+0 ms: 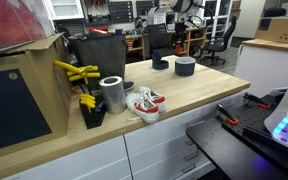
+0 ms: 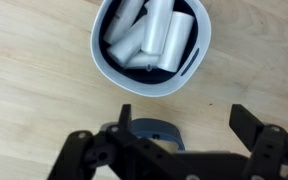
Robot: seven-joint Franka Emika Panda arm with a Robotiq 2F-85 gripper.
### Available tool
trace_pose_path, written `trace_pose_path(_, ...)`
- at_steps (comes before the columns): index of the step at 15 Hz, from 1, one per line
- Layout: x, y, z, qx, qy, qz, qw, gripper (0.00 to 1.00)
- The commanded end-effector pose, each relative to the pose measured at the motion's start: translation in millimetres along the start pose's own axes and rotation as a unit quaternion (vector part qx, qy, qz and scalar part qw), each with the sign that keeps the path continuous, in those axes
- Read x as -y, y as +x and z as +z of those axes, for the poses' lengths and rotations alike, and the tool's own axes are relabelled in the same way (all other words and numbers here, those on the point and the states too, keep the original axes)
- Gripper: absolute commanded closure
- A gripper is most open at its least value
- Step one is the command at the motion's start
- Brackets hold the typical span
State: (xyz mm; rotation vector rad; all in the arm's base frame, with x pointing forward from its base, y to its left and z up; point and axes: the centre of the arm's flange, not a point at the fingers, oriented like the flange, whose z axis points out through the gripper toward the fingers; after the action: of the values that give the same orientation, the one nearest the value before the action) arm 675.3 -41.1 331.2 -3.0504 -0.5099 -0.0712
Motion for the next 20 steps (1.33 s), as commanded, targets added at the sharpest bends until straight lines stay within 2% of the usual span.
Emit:
trace_pose_path(1,-4.8,11.5,-2.6,-0.010,-0.006,-0.005,0.9999,0.00)
trace_pose_path(5,-10.9,40.5,-0.4,-0.031,-0.039,-0.040,0.9979,0.00)
trace_pose_path(7,-10.7,54.7,7.9,-0.032,-0.043,-0.064,0.9965,0.00)
trace_pose_path(13,4.1,97.3,59.5,-0.021,-0.019,-0.134,0.9905,0.00)
trace_pose_path(20,-1.6,125.2,103.9,-0.012,-0.009,-0.154,0.9880,0.00)
